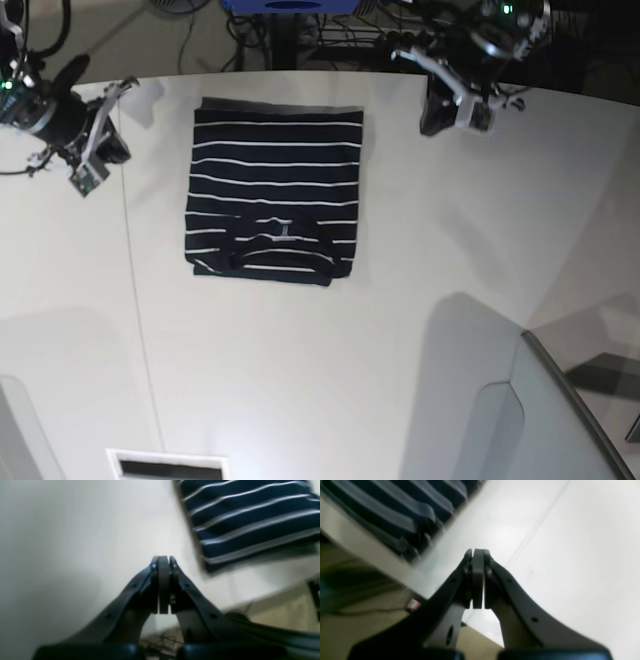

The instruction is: Layout the t-shirt on the table in an organized manner, then fold the t-shirt properly

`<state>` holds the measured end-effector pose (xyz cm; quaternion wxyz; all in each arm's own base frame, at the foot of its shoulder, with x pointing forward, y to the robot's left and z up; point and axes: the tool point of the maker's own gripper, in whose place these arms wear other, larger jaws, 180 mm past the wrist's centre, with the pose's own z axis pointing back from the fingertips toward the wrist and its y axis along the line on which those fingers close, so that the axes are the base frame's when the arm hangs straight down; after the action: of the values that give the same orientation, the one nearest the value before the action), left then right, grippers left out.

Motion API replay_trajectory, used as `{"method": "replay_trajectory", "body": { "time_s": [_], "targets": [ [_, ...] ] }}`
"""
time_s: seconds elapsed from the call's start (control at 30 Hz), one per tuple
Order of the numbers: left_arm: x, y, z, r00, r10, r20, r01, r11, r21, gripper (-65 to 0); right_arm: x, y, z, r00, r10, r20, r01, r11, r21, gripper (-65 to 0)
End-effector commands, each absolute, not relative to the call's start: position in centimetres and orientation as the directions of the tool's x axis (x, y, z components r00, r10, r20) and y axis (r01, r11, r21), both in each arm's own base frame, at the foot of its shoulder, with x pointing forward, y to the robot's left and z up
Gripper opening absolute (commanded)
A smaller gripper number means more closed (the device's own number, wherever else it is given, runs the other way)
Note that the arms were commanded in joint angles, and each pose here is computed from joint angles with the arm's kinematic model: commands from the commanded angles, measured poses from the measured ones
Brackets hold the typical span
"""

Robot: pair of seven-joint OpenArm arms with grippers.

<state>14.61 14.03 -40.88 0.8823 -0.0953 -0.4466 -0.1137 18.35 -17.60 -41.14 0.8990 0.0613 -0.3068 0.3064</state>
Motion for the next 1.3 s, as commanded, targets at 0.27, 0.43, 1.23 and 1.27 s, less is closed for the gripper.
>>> {"method": "replay_trajectory", "body": {
  "time_s": [0.27, 0.43, 1.23, 1.27],
  "targets": [
    [4.1, 13.1, -44.7, 0.729, -0.071, 0.681, 0.237, 0.959, -0.154, -65.0, 9.3, -17.2, -44.0, 0.774, 0.502, 0.386, -0.587, 0.798, 0.138, -65.0],
    [-3.1, 11.0, -49.1, 0.797, -0.271, 0.539, 0.395, 0.910, -0.126, -65.0, 5.3, -16.2, -45.5, 0.853, 0.442, 0.279, -0.511, 0.818, 0.265, -65.0],
    [-4.4, 13.9, -64.6, 0.914, -0.295, 0.278, 0.345, 0.926, -0.151, -65.0, -6.8, -15.7, -64.8, 0.921, 0.324, 0.217, -0.330, 0.944, -0.011, -64.8],
    [-3.4, 14.2, -64.7, 0.905, -0.306, 0.295, 0.354, 0.927, -0.123, -65.0, -5.9, -16.7, -64.6, 0.908, 0.344, 0.242, -0.339, 0.939, -0.060, -64.8]
  ]
}}
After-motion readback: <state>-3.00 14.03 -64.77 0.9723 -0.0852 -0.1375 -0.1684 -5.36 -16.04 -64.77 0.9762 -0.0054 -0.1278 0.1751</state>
